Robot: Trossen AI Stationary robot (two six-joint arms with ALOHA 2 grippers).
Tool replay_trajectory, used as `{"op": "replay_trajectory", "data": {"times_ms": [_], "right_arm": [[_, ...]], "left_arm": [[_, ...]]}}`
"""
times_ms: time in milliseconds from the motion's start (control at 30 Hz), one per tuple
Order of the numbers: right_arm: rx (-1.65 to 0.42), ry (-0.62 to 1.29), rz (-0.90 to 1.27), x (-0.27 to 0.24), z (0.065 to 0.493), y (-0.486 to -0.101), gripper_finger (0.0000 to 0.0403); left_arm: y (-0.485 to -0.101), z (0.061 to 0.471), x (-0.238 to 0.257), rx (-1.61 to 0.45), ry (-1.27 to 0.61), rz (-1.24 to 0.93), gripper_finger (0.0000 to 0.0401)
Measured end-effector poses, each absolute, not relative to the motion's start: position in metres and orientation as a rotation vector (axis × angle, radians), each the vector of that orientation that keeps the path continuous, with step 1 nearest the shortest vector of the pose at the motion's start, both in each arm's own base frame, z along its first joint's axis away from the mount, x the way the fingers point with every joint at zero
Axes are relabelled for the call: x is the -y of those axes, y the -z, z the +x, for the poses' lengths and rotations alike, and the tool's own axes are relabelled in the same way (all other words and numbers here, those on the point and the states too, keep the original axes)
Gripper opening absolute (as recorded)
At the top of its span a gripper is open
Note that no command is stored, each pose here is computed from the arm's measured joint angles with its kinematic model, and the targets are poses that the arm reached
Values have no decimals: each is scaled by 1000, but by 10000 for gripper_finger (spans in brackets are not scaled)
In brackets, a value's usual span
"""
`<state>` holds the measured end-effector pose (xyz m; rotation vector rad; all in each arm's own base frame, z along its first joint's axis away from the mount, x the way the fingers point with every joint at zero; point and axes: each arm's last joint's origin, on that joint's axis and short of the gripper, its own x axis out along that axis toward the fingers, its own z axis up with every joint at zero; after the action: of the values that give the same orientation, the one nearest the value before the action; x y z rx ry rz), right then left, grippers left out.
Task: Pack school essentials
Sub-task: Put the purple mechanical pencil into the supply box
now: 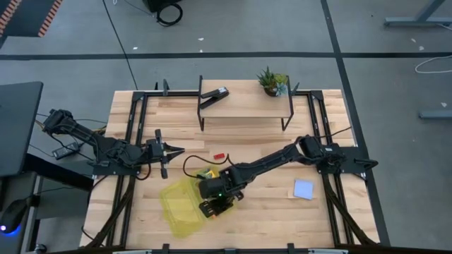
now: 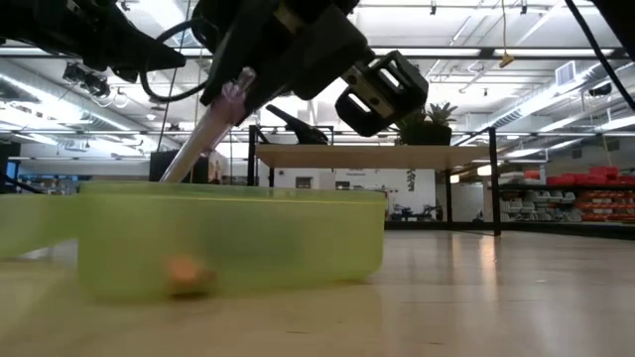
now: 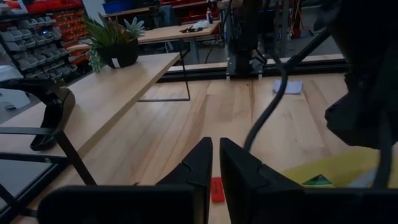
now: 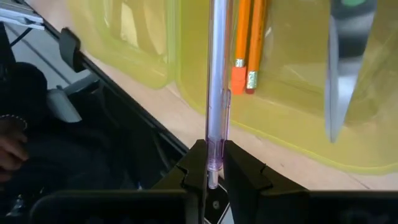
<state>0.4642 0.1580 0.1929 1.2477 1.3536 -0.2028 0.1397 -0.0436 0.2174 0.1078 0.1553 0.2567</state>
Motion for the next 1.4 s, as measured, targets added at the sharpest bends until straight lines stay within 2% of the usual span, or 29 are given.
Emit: {"op": "replay_trajectory", "data": {"times_ms": [333, 667, 900, 1400], "right_arm": [[-1368, 198, 1241, -148, 466, -192, 51], [-1390, 208, 1251, -152, 463, -188, 51], [-1441, 233, 1275, -158, 457, -179, 51], [-1369, 261, 1286, -144, 464, -180, 51]], "left_arm": [[-217, 140, 44, -159, -257, 110, 28], [-217, 140, 44, -163, -257, 113, 39], [-216, 140, 44, -164, -257, 113, 31], [-217, 140, 44, -163, -257, 112, 40]]}}
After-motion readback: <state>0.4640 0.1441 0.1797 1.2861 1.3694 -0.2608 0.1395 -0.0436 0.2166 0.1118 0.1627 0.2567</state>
